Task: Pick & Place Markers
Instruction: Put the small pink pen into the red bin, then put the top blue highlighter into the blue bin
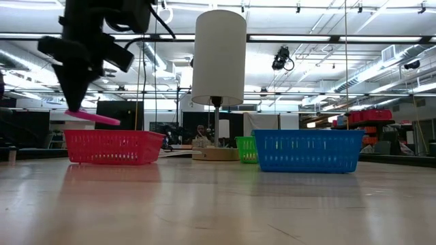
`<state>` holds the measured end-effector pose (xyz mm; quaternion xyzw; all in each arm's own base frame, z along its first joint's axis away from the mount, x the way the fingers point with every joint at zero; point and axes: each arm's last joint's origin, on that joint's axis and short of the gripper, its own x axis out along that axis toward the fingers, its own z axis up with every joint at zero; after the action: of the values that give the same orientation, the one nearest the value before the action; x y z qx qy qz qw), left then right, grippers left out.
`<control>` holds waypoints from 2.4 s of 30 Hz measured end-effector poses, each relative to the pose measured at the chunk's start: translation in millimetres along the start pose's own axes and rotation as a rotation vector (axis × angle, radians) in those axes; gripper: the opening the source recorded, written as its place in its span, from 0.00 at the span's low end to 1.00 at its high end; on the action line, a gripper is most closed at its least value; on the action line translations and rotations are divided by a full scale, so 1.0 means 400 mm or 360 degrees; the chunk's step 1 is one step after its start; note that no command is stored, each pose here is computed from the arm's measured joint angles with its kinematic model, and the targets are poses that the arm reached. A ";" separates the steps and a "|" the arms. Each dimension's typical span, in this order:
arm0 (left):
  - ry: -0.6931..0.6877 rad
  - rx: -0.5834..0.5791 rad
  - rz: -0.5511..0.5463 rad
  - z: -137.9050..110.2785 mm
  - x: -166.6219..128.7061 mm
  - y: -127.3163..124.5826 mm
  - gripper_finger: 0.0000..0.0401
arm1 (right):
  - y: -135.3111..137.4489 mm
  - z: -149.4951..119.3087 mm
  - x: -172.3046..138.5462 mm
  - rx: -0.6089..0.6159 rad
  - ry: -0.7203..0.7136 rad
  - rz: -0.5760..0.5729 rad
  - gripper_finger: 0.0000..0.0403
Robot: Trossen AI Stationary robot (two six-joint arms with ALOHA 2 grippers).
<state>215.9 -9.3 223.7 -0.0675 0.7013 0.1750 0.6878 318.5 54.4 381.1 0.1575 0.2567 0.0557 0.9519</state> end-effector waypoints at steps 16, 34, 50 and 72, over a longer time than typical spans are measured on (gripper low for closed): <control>-0.0163 0.0324 0.0075 0.058 0.013 0.086 0.01 | 0.000 0.000 0.000 0.0001 0.0000 -0.0001 0.47; -0.0170 0.0384 0.0100 0.057 0.012 0.081 0.21 | 0.000 0.000 0.000 0.0000 0.0001 -0.0001 0.47; -0.0171 0.0371 0.0098 0.057 0.012 0.081 0.55 | 0.000 0.000 0.000 -0.0001 0.0001 0.0000 0.47; -0.0042 -0.0269 -0.0200 0.035 0.007 0.034 0.58 | -0.001 0.000 0.000 -0.0017 -0.0001 -0.0010 0.47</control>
<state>224.5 8.5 223.2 -0.1667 0.6692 0.1910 0.6985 318.5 54.1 380.9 0.1515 0.2567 0.0540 0.9530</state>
